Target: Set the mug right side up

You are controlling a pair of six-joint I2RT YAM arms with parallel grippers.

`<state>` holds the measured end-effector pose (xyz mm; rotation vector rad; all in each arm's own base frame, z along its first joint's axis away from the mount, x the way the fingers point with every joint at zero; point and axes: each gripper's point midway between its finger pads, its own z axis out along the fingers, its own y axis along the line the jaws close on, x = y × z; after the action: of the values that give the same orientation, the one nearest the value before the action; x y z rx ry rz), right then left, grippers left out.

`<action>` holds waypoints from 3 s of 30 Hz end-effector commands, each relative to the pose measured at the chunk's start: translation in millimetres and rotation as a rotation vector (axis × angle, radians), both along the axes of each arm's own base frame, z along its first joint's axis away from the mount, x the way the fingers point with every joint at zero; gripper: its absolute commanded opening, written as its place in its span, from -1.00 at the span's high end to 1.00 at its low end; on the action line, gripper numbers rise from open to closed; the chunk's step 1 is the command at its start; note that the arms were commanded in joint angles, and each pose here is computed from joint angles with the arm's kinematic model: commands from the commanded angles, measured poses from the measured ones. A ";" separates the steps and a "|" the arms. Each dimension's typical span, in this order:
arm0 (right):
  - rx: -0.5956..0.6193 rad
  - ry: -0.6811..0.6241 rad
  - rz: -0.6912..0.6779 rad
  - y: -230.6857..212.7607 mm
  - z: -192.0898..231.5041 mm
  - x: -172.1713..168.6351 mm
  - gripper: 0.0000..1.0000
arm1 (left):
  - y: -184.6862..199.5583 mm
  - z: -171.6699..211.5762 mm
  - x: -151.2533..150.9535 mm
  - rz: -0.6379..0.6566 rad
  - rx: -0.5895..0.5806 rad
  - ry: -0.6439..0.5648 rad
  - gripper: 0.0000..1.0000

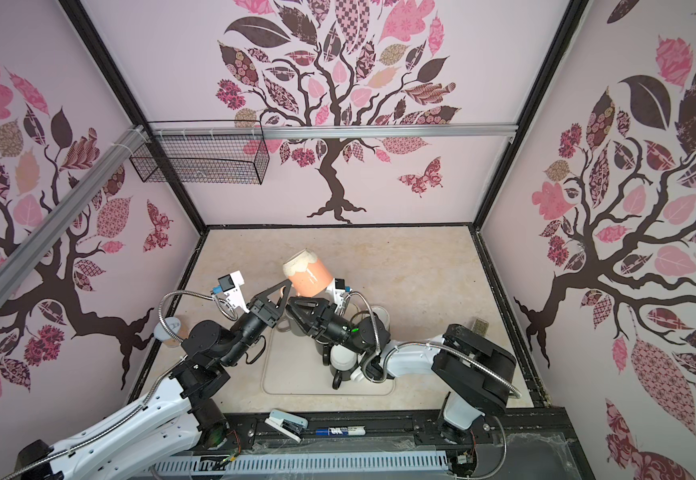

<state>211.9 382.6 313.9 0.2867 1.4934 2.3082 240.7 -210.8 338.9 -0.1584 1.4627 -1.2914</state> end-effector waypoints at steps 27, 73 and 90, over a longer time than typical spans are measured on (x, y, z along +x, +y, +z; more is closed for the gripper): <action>0.116 -0.024 -0.208 -21.0 33.5 30.0 0.35 | -1.6 15.9 -32.0 -0.166 -0.195 -0.071 1.00; -0.493 -0.180 -0.306 -60.1 8.2 119.1 1.00 | 54.6 6.8 -25.3 0.144 0.480 0.057 -0.95; -1.346 -0.247 -0.517 -178.6 6.1 194.2 1.00 | 50.3 -27.8 -2.4 0.160 0.820 0.241 -0.95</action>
<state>408.0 219.3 283.1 0.1113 2.1623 0.7934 241.1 -161.8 318.6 0.0615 1.9723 -0.5386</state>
